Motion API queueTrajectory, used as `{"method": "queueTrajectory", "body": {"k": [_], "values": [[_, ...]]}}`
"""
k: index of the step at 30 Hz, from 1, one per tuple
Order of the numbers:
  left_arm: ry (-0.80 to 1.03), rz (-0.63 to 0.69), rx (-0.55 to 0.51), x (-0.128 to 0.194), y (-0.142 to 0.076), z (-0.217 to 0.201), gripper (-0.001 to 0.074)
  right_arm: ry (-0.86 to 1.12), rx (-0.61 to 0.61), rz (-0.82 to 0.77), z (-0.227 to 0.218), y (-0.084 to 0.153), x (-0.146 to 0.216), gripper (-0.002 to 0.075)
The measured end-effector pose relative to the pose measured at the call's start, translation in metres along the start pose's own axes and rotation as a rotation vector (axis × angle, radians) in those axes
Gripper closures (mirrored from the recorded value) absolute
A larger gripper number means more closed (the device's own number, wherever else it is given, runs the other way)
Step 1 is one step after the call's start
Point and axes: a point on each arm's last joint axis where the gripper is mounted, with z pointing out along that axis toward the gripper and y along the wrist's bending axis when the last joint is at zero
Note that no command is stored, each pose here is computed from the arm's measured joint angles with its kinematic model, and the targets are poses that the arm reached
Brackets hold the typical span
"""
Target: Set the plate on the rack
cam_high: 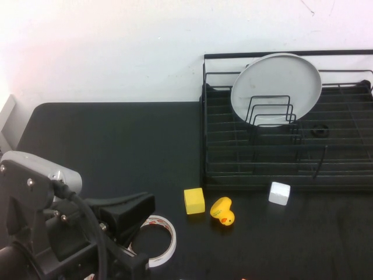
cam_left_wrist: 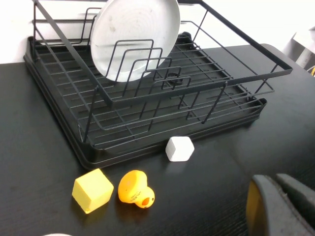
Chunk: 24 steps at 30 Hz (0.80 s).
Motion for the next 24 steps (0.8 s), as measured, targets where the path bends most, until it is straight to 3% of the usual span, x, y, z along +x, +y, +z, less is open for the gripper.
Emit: {"method": "queueTrajectory", "body": {"k": [8,24], "values": [[0.000,0.000,0.000,0.000,0.000,0.000,0.0738,0.303,0.059,0.180,-0.002,0.000,0.037,0.0726],[0.000,-0.004,0.000,0.000,0.000,0.000,0.0737,0.319,0.068,0.190,-0.003,-0.001,0.037,0.0726]]}}
